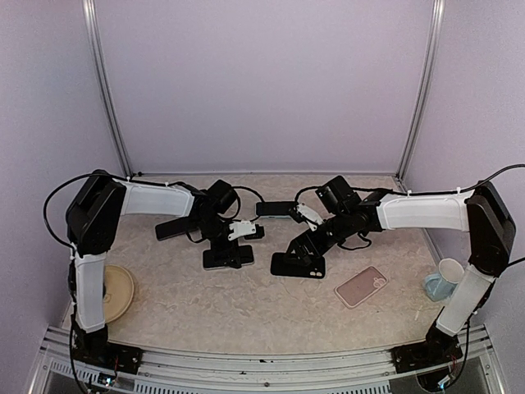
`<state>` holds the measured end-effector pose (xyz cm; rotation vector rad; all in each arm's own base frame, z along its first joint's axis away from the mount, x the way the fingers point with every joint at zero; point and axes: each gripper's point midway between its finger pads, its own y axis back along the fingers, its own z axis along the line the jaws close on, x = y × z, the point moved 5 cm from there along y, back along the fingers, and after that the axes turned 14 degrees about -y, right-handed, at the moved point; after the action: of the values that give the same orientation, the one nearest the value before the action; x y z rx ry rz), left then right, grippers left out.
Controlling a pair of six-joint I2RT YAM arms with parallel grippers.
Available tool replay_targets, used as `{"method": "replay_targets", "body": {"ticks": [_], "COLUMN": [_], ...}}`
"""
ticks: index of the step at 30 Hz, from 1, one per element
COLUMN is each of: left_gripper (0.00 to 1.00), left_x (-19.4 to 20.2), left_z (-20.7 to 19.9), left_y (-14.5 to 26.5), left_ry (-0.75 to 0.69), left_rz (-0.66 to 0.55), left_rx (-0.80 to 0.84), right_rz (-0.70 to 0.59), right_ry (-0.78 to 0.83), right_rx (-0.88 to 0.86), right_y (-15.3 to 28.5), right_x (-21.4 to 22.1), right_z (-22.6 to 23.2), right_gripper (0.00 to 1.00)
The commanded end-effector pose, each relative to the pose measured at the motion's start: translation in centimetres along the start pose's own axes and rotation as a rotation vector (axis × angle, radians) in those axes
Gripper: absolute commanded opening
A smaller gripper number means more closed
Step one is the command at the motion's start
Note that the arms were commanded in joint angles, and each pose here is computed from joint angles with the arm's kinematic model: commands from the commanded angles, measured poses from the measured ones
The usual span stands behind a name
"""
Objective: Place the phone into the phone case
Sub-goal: Pick up the phone from the center of the board, then pass from the left arm to the right
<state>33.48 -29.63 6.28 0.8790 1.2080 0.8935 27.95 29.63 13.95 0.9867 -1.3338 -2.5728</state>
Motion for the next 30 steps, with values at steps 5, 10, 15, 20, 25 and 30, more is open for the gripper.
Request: {"method": "replay_targets", "body": {"ticks": [5,10,15,20,25,30], "left_gripper": [0.56,0.54,0.51,0.51,0.51,0.5], "left_x": [0.7,0.1,-1.0,-2.0,-3.0,-4.1], "left_z": [-0.3,0.2,1.1,1.4,0.7,0.3], "left_y": [-1.7,-0.9,0.6,1.9,2.2,2.4], "left_ry": [0.013,0.011,0.026,0.032,0.031,0.045], "left_rz": [0.054,0.038,-0.01,-0.049,-0.083,-0.124], "left_rx": [0.016,-0.014,-0.082,-0.13,-0.134,-0.153], "right_rz": [-0.014,-0.012,-0.008,-0.004,-0.018,-0.034], "right_ry": [0.001,-0.006,-0.043,-0.083,-0.13,-0.17], "right_rx": [-0.001,-0.002,-0.01,-0.008,-0.041,-0.08], "right_y": [0.4,0.2,-0.3,-0.7,-0.6,-0.7], "right_x": [-0.4,-0.3,-0.4,-0.5,-0.8,-1.3], "right_z": [0.0,-0.2,-0.4,-0.9,-1.2,-1.2], "right_gripper": [1.0,1.0,1.0,1.0,1.0,1.0]}}
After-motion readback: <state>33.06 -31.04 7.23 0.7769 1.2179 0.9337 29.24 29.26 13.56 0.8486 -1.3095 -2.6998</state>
